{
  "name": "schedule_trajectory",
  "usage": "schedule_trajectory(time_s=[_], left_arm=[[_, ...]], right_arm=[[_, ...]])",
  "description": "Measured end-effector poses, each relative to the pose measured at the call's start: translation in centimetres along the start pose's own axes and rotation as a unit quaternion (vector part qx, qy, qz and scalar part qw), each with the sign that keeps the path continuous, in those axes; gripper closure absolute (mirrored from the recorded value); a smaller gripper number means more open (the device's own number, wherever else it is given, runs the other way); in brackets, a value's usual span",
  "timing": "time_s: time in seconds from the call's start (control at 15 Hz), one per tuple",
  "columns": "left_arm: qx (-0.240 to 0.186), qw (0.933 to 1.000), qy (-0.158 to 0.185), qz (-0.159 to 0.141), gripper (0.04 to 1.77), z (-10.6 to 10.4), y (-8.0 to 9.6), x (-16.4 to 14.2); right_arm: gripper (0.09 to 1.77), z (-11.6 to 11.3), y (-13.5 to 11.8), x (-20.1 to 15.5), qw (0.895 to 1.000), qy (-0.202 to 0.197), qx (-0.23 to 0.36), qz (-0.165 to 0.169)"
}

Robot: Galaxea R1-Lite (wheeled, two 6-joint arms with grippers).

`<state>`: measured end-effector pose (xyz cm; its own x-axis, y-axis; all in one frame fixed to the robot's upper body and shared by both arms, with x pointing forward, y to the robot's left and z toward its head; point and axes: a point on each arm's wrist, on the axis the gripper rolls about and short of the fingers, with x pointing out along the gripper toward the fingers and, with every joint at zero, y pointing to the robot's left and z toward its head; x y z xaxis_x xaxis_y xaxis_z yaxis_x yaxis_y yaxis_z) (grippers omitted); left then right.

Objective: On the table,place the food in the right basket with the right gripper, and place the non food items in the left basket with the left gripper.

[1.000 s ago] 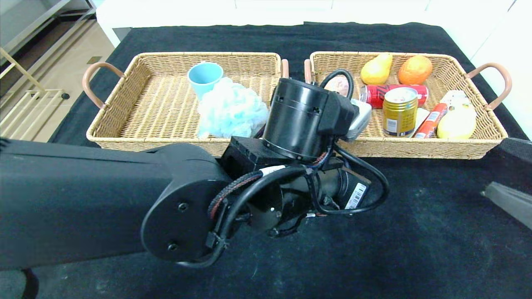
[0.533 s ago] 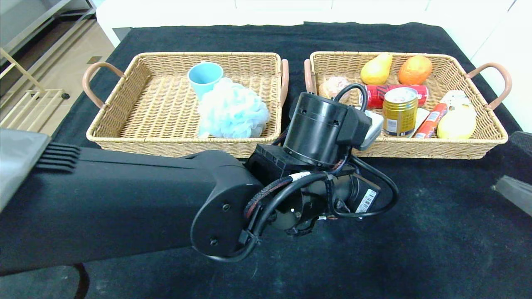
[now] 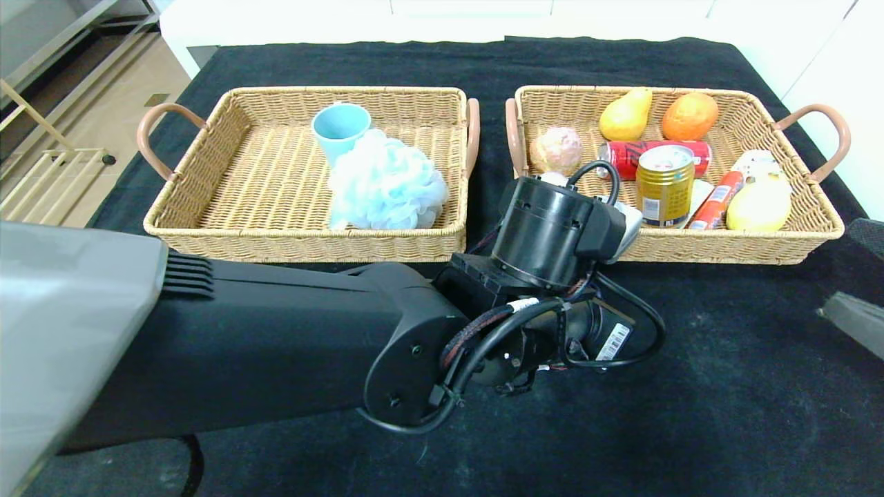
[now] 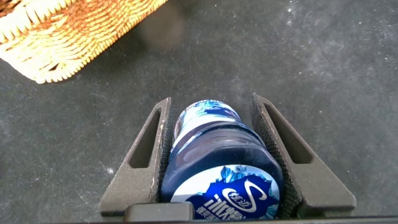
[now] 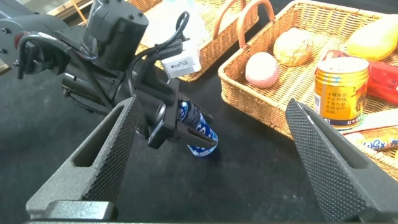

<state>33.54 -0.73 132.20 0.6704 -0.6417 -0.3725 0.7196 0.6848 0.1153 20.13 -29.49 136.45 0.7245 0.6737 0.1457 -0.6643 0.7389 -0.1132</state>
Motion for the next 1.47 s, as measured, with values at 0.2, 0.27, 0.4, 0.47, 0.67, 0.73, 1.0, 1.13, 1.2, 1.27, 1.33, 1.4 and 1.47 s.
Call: schedule_trajectory(time_s=[0.2,0.27,0.4,0.47,0.67,0.73,1.0,1.13,1.2,1.27,1.33,1.4,1.47], left_arm=[[0.0,1.0,0.003,0.001,0.91,-0.1,-0.09,0.14],[0.0,1.0,0.003,0.001,0.91,-0.12,-0.11,0.16],[0.001,1.0,0.004,0.001,0.91,-0.17,-0.15,0.2],[0.0,1.0,0.005,0.0,0.91,-0.22,-0.18,0.22],[0.001,1.0,0.006,-0.001,0.91,-0.3,-0.25,0.25],[0.001,1.0,0.006,-0.001,0.91,-0.31,-0.26,0.26],[-0.004,1.0,0.006,-0.001,0.91,-0.38,-0.27,0.32],[-0.004,1.0,0.007,-0.002,0.91,-0.48,-0.28,0.42],[-0.005,1.0,0.007,-0.003,0.91,-0.53,-0.29,0.44],[-0.005,1.0,0.008,-0.003,0.91,-0.56,-0.31,0.5],[-0.005,0.9999,0.008,-0.003,0.91,-0.62,-0.32,0.57],[-0.005,0.9999,0.009,-0.002,0.91,-0.66,-0.33,0.61],[-0.005,0.9999,0.01,-0.002,0.91,-0.7,-0.33,0.64]], right_arm=[[0.15,-0.07,-0.02,0.04,1.0,0.002,0.001,0.0],[0.15,-0.08,-0.02,0.04,1.0,0.002,0.001,0.0],[0.15,-0.12,-0.02,0.05,1.0,0.002,0.001,0.0],[0.15,-0.14,-0.02,0.06,1.0,0.003,0.001,0.0],[0.15,-0.15,-0.03,0.08,1.0,0.003,0.002,0.0],[0.15,-0.16,-0.04,0.09,1.0,0.003,0.002,0.0],[0.15,-0.24,-0.09,0.18,1.0,0.006,0.003,-0.001],[0.15,-0.31,-0.14,0.26,1.0,0.008,0.004,0.0],[0.15,-0.33,-0.16,0.29,1.0,0.008,0.004,-0.001],[0.15,-0.35,-0.17,0.32,1.0,0.009,0.004,0.0],[0.15,-0.37,-0.18,0.34,1.0,0.009,0.004,-0.001],[0.15,-0.39,-0.19,0.36,1.0,0.01,0.005,-0.001],[0.15,-0.39,-0.19,0.36,1.0,0.01,0.005,-0.001]])
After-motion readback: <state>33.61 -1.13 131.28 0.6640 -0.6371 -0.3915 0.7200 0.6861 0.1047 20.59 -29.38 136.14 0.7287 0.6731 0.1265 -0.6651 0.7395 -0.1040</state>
